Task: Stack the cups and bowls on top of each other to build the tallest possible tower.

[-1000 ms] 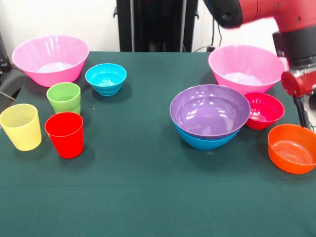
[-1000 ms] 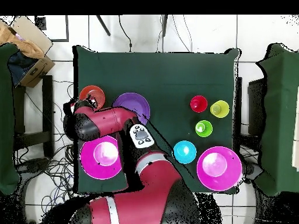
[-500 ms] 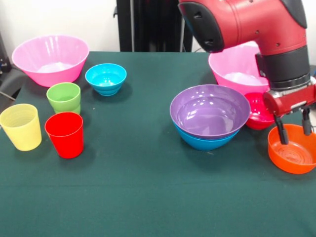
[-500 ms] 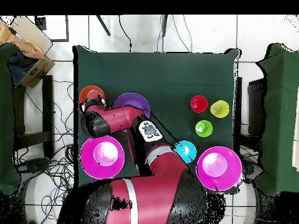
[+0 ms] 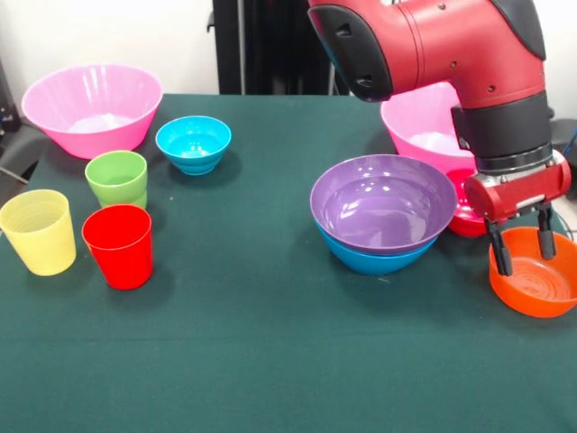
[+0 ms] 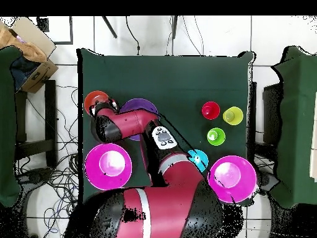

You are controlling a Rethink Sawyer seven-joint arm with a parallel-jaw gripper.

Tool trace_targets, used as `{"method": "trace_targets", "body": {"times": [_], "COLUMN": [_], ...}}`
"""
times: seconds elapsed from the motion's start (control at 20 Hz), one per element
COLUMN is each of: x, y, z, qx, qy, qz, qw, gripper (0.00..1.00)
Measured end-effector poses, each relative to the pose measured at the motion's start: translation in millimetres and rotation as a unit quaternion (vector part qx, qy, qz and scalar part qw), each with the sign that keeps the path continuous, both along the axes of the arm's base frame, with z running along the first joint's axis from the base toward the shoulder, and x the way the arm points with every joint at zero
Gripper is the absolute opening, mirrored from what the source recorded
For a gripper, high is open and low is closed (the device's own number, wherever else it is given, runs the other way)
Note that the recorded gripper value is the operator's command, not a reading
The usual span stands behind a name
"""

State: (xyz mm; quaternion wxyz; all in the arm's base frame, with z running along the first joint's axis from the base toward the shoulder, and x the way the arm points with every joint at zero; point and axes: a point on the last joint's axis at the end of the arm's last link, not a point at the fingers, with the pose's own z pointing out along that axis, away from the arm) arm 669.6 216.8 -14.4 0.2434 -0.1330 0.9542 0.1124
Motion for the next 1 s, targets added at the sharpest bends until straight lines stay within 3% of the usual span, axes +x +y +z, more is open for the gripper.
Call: {"method": "trace_targets", "body": {"times": [0.2, 0.65, 1.0], "x": [2.0, 0.0, 6.2], "y": [3.4, 10.3, 4.2], "z": [-0.5, -10.5, -31.8], "qx": [-0.008, -0.046, -0.08], "qy": [-0.005, -0.019, -0.078], "qz": [0.004, 0.021, 0.03], "qw": [1.0, 0.9985, 0.9933], "gripper": [1.0, 1.0, 1.0]}}
